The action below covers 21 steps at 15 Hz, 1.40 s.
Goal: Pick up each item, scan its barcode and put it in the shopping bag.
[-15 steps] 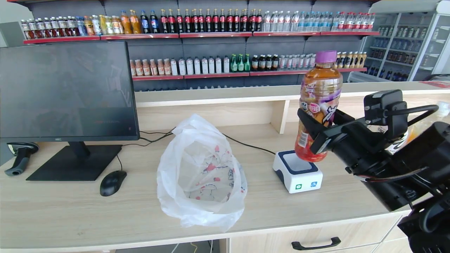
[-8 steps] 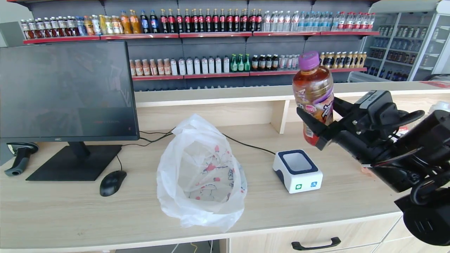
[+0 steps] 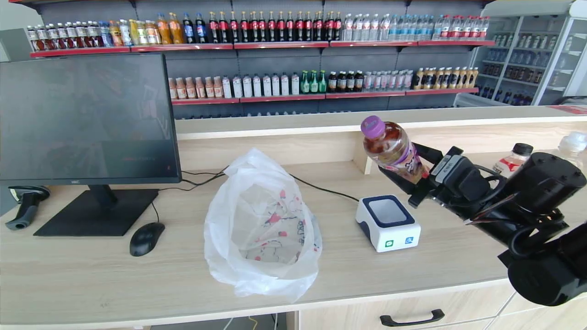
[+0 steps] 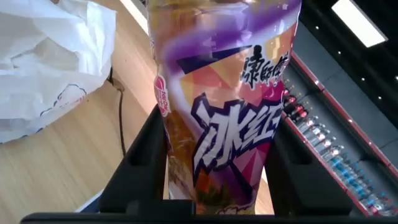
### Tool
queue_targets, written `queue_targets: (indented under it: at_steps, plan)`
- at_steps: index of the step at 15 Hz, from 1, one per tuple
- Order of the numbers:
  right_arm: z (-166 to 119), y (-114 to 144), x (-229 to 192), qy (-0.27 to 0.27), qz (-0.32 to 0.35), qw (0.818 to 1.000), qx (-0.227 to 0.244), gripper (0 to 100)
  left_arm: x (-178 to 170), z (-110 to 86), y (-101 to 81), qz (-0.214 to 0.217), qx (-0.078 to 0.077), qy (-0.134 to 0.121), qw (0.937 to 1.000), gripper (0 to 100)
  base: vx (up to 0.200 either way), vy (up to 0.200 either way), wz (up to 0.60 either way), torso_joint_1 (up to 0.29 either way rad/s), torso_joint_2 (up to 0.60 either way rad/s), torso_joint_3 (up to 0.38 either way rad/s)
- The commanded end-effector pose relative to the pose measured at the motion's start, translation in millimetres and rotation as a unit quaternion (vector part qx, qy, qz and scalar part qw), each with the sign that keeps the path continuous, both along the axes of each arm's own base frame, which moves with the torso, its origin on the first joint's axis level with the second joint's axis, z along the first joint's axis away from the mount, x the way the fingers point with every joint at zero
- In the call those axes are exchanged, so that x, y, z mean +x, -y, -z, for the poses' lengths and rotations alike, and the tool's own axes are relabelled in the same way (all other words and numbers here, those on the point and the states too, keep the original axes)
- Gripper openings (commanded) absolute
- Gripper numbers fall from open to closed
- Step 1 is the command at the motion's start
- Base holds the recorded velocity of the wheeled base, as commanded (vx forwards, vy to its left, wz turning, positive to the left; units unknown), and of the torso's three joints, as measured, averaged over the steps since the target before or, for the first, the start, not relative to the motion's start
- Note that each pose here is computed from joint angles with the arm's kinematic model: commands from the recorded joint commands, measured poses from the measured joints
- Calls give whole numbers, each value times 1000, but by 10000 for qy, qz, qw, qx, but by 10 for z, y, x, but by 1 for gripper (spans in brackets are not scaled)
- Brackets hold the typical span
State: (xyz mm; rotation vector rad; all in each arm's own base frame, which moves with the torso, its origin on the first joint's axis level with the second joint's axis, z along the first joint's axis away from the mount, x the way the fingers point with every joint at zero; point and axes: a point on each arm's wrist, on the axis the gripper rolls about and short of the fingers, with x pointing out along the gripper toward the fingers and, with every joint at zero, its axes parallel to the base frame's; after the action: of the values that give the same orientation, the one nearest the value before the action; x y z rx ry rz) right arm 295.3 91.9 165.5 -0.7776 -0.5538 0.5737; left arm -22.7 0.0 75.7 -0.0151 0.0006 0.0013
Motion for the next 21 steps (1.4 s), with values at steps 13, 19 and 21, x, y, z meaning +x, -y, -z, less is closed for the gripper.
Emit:
queue_targets:
  at_steps: [13, 19, 21]
  plan:
    - [429, 81, 185, 66, -752, 9922, -995, 0, 0, 0, 0, -1, -1, 3, 10000, 100, 0, 0, 0, 0, 0, 0]
    - [428, 95, 213, 69, -731, 9925, -978, 0, 0, 0, 0, -1, -1, 3, 10000, 100, 0, 0, 0, 0, 0, 0]
    - [432, 102, 206, 48, -726, 9926, -975, 0, 0, 0, 0, -1, -1, 3, 10000, 100, 0, 0, 0, 0, 0, 0]
